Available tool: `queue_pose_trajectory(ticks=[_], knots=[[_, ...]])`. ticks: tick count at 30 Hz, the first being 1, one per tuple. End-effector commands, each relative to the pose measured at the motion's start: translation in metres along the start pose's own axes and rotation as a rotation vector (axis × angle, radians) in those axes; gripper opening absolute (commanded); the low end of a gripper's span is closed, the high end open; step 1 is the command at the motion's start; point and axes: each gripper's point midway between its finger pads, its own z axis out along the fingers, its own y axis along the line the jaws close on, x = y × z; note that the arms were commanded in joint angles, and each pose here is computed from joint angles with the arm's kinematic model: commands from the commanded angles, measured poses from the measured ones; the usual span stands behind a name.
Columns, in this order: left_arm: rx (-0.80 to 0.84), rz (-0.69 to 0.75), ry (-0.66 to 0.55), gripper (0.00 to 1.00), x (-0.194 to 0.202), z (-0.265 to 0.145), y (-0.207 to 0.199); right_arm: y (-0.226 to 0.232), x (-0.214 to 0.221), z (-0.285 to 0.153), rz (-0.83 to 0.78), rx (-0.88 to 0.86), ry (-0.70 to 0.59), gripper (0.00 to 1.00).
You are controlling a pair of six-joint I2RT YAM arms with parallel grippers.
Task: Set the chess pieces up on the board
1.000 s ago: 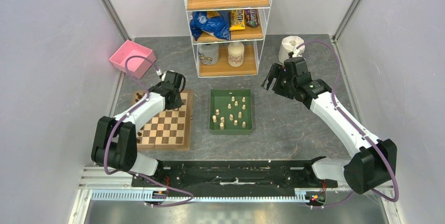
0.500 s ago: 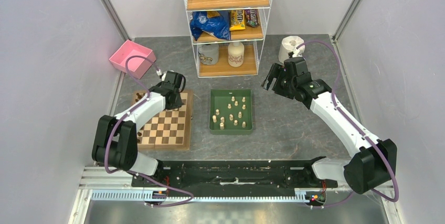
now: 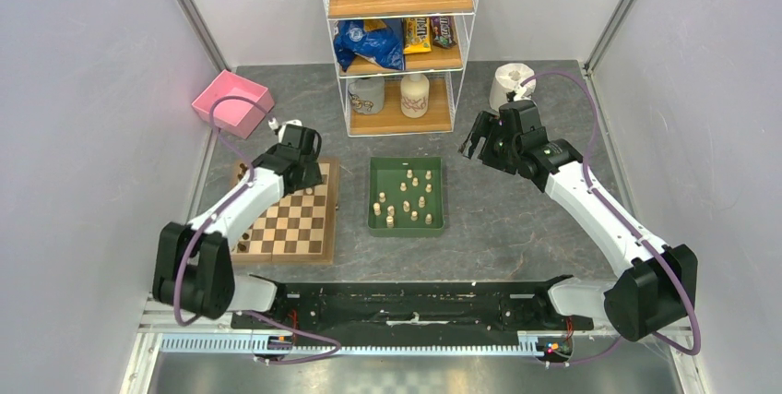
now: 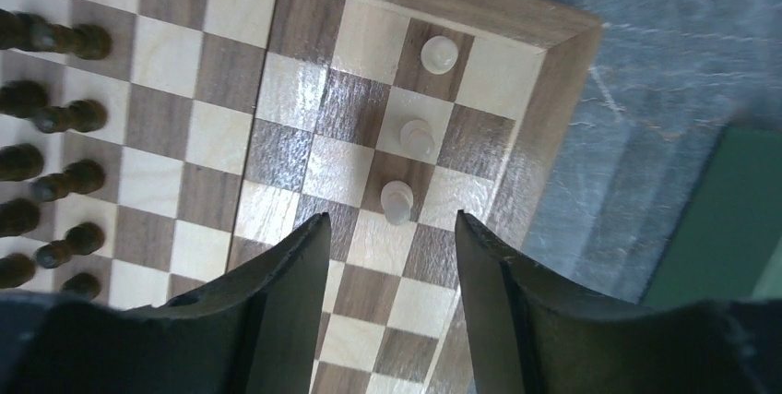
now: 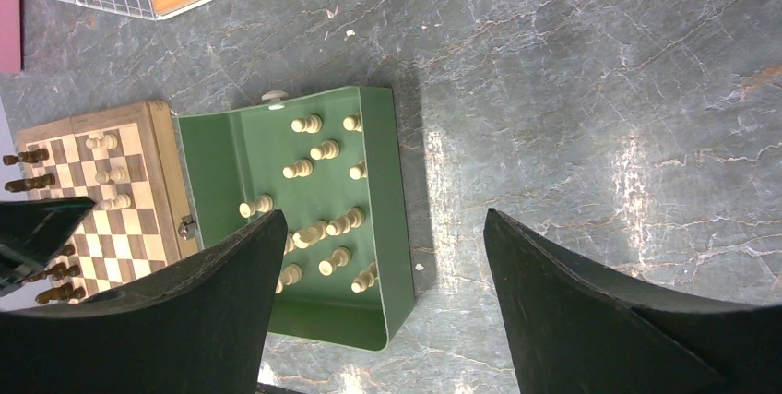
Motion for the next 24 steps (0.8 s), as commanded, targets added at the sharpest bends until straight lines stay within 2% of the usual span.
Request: queue_pose_trajectory(ticks=[1, 3, 7, 11, 18, 24], knots=[[0.104, -0.055, -0.159, 0.64, -0.038, -0.045, -0.005, 0.013, -0.021, -0.007, 0.006, -0.039, -0.064, 0.87], [0.179, -0.069, -0.204, 0.72, -0.049, -0.063, -0.014, 0.012, -0.021, -0.007, 0.008, -0.036, -0.064, 0.87], [0.3, -0.039, -0.24, 0.72, -0.062, -0.085, -0.043, 0.013, -0.02, -0.006, 0.01, -0.039, -0.058, 0.87], [0.398, 0.084, -0.243, 0.71, -0.059, -0.099, -0.097, 0.013, -0.02, -0.006, 0.011, -0.04, -0.057, 0.87], [0.52, 0.324, -0.138, 0.6, -0.018, -0.091, -0.192, 0.013, -0.021, -0.009, 0.012, -0.039, -0.065, 0.88], [0.55, 0.404, -0.024, 0.53, 0.016, -0.066, -0.232, 0.01, -0.022, -0.011, 0.012, -0.032, -0.077, 0.88]])
